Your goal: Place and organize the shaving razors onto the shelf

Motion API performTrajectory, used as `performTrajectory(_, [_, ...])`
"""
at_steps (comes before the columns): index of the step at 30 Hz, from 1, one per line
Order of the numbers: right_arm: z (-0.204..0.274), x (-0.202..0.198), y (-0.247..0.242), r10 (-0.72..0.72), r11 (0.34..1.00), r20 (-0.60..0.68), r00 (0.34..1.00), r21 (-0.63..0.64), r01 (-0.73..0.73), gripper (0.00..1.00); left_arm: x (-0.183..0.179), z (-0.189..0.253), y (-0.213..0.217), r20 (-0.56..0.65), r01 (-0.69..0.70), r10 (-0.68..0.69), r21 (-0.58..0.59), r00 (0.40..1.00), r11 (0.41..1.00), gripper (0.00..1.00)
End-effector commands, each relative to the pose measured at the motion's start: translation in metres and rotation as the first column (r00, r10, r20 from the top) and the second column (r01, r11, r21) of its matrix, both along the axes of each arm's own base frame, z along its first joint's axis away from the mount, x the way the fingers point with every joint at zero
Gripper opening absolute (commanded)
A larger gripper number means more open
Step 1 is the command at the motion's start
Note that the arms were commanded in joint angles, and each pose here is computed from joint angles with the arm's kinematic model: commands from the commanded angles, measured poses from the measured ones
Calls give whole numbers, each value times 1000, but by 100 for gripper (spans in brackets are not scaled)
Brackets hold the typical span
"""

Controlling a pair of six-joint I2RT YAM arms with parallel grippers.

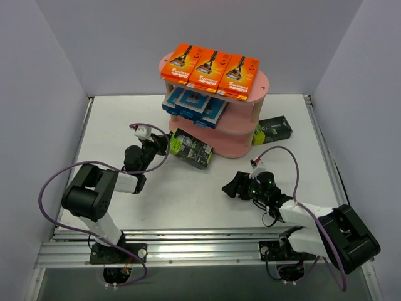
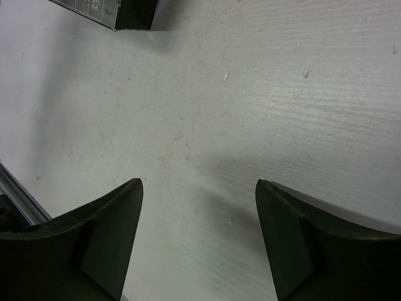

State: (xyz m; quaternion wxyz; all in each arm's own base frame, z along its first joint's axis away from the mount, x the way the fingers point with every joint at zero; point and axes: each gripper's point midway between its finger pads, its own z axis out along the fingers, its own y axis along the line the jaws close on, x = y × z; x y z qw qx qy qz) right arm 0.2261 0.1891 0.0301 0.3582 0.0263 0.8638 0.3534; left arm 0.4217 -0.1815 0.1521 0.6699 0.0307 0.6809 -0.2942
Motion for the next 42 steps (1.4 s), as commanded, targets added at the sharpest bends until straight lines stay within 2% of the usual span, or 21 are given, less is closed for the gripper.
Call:
performTrajectory(1, [10,9,3,9,1000,40,999,5,-9,68,-6,82,-2,260,30,-17,-44,965,999,2])
performTrajectory(24, [9,10,4,10,1000,39,999,5,-10,68,-31,96,-5,274,80,-86,31,958,996,2])
performTrajectory(33, [9,10,4,9,1000,37,999,2,-9,68,-33,73,-12,247,123,-138,75,959,990,2])
performTrajectory(38, [8,9,4,9,1000,33,999,-1,-9,68,-35,78,-17,268,148,-163,75,949,986,2])
performTrajectory(42, [7,9,5,14,1000,30,999,-2,-14,68,-29,75,-7,224,91,-102,60,969,994,2])
